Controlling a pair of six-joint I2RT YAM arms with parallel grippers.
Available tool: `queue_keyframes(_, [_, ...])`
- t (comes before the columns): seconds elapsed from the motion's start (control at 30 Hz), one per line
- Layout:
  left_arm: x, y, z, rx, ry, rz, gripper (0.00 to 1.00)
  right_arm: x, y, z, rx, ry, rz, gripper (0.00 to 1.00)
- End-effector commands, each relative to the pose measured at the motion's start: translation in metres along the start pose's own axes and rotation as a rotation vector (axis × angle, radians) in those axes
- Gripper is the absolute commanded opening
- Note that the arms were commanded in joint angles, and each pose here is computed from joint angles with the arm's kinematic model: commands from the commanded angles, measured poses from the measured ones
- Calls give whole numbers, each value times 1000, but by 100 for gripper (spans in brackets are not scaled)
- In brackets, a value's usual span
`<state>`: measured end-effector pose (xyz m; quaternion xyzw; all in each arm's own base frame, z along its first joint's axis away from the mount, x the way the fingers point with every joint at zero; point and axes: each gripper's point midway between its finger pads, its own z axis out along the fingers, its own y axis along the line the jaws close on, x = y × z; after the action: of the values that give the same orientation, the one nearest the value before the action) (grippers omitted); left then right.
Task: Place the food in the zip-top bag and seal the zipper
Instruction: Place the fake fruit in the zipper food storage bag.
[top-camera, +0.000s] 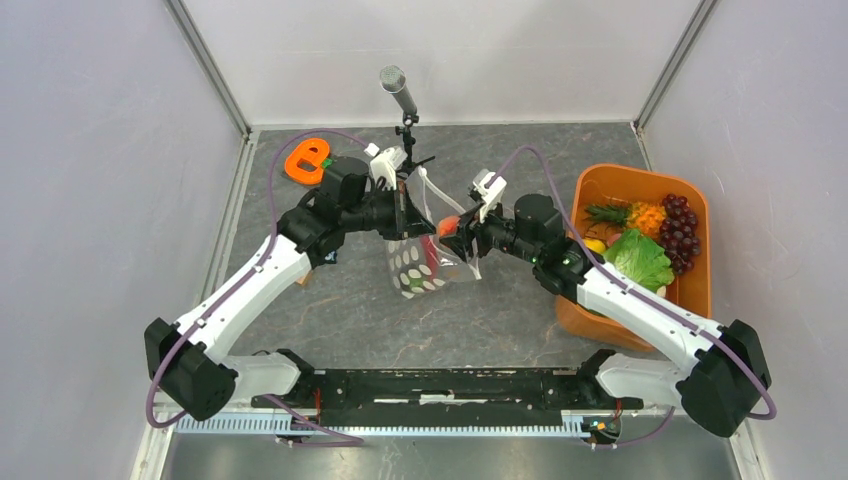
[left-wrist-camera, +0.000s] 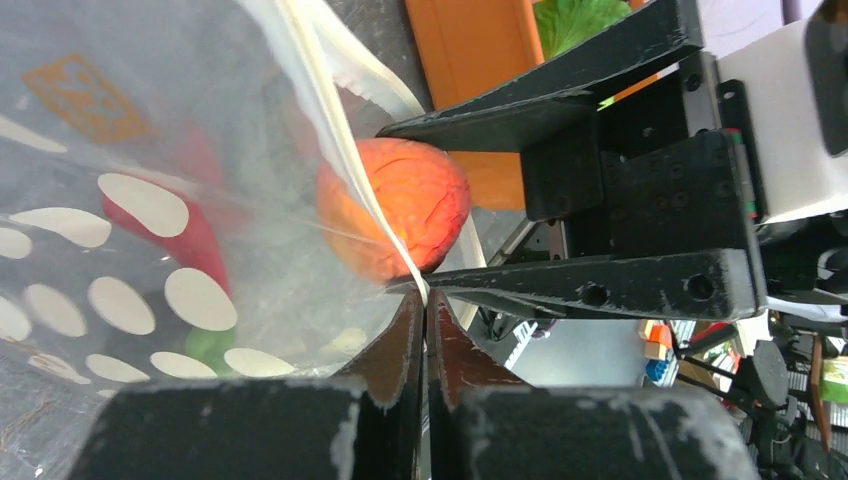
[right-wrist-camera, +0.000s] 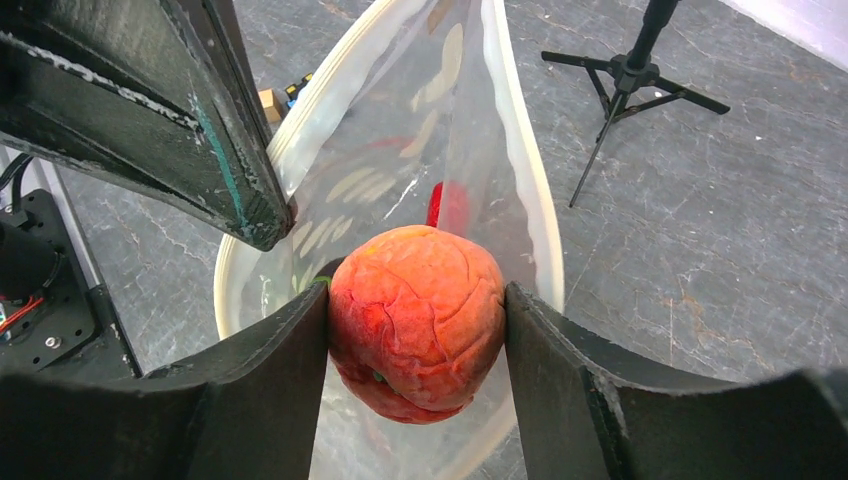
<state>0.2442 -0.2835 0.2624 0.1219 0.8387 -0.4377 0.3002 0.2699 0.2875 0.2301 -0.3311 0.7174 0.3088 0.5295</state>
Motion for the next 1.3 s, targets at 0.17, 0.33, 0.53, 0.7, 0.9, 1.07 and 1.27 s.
queue_keyframes(0.17, [-15, -34, -18, 103, -37, 65, 2, -44, 11, 1, -27, -149, 17, 67])
queue_keyframes(0.33, [-17, -39, -24, 109, -56, 68, 2, -44, 4, 5, 8, -157, 48, 65])
queue_keyframes(0.53, [-21, -45, -29, 136, -94, 71, 2, -47, 2, 10, 47, -157, 43, 67])
queue_keyframes(0.7, [-19, -46, -24, 157, -77, 45, 2, -50, 2, 13, 84, -156, 35, 67])
queue_keyframes(0.9, [-13, -39, -16, 156, -67, 10, 2, -51, 1, 14, 108, -182, 73, 67])
queue_keyframes(1.07, [-17, -38, -19, 141, -93, 10, 2, -55, -4, 13, 141, -204, 108, 69])
queue_keyframes(1.27, [-23, -34, -23, 114, -140, -1, 2, -52, 0, 25, 114, -154, 118, 69])
